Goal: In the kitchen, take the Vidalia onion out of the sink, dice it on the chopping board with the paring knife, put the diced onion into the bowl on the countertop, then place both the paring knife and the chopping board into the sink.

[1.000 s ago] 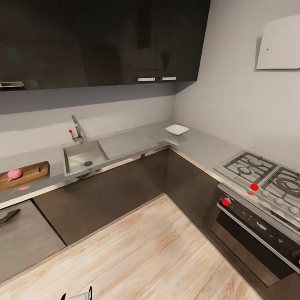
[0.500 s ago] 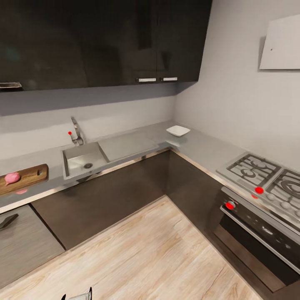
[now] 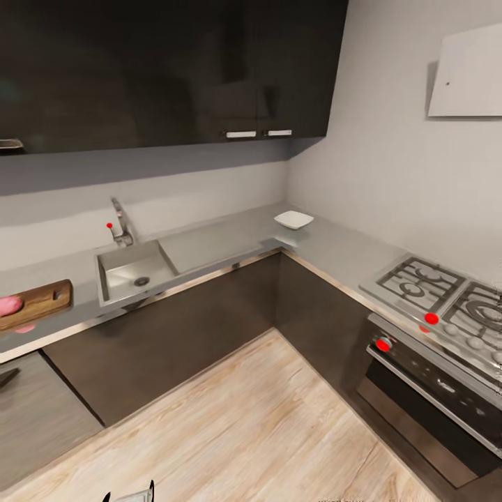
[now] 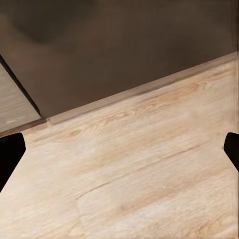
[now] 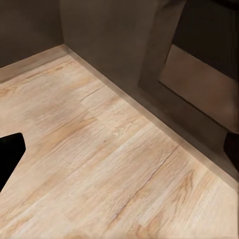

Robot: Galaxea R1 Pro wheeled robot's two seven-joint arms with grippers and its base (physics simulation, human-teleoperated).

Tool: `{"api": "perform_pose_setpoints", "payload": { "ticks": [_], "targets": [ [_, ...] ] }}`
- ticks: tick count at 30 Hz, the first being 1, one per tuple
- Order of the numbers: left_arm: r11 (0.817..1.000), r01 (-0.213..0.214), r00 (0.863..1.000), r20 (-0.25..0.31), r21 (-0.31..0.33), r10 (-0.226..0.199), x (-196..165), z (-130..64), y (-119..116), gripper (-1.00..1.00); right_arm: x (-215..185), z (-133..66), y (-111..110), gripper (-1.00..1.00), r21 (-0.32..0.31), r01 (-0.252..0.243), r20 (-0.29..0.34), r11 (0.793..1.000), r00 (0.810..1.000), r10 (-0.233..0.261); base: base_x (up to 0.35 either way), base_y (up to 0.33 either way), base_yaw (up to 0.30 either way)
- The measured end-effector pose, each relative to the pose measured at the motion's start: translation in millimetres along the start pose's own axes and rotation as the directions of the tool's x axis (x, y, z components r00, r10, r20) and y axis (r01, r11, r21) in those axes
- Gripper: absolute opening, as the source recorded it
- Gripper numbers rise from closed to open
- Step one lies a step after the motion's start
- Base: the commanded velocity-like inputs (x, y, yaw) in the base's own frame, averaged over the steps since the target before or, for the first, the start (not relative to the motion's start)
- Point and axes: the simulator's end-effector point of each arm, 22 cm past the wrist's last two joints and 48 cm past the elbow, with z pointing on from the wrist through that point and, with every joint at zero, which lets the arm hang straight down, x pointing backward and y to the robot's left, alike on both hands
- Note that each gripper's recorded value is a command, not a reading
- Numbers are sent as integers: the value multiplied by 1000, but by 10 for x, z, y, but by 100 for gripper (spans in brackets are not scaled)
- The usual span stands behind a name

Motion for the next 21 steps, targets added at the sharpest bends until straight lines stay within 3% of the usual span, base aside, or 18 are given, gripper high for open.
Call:
{"api": "perform_pose_setpoints", "payload": {
  "ticks": [16, 21],
  "targets": [
    [1000, -1, 1000, -10, 1, 1, 0, 7, -6, 100, -43, 10, 2, 100, 0, -2, 12, 1000, 1000, 2, 0, 0, -253],
    [1000, 0, 1000, -7, 2, 0, -12, 8, -8, 100, -53, 13, 5, 100, 1, -4, 14, 1000, 1000, 4, 0, 0, -81]
  ]
}}
